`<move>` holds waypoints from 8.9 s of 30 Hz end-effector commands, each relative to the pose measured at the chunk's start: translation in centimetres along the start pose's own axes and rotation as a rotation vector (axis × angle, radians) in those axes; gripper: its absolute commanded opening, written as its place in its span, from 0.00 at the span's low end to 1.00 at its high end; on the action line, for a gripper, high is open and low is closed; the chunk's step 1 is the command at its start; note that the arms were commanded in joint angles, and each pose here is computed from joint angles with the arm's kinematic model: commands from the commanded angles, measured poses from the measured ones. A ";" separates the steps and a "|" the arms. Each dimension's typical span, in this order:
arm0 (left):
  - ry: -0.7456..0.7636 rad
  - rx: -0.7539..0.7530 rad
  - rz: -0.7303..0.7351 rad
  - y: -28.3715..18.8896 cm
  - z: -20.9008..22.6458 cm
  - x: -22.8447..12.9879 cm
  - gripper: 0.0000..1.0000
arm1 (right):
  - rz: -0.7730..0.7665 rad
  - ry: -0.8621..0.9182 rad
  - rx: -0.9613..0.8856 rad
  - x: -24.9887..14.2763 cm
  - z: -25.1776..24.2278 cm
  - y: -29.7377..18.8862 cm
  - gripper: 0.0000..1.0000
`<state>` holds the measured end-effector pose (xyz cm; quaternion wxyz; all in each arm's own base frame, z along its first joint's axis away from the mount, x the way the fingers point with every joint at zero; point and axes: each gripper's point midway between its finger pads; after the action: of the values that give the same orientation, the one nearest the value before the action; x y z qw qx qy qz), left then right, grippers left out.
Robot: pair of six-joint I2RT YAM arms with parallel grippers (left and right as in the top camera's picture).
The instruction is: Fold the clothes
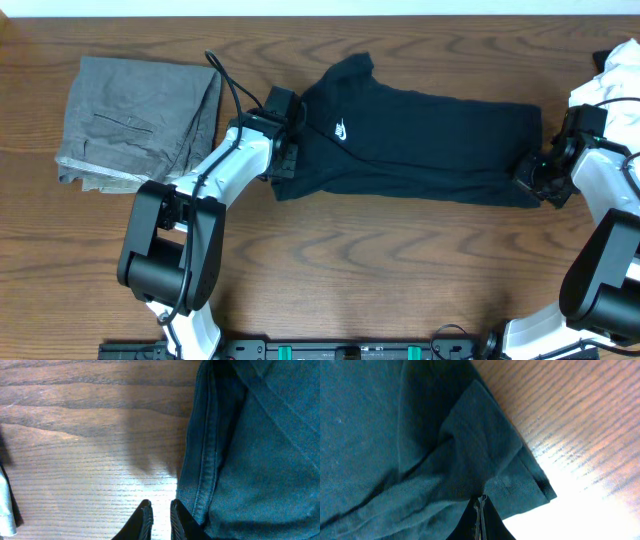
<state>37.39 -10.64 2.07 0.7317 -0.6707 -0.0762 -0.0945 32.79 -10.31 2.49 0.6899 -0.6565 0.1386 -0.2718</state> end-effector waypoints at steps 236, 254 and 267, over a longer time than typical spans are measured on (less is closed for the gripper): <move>-0.475 -0.110 -0.409 -14.3 7.2 6.7 0.98 | -0.190 -1.459 0.184 -8.5 27.0 2.7 0.01; -0.475 -0.110 -0.409 -14.3 7.2 6.7 0.98 | -0.277 -1.239 0.149 -4.6 27.6 -2.0 0.01; -0.475 -0.110 -0.409 -14.3 7.2 6.7 0.98 | 0.067 -1.159 0.037 -8.2 19.3 -0.5 0.01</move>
<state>40.31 -5.11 17.84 0.6227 -0.6857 -0.3676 -0.0840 36.69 11.37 3.45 0.6687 -0.6728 -0.2659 0.1718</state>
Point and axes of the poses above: each gripper's point midway between its finger pads, its own y axis out along the fingers, its own z axis along the line the jaws close on, x = y × z, and after that the axes turned 6 degrees about -y, right-handed
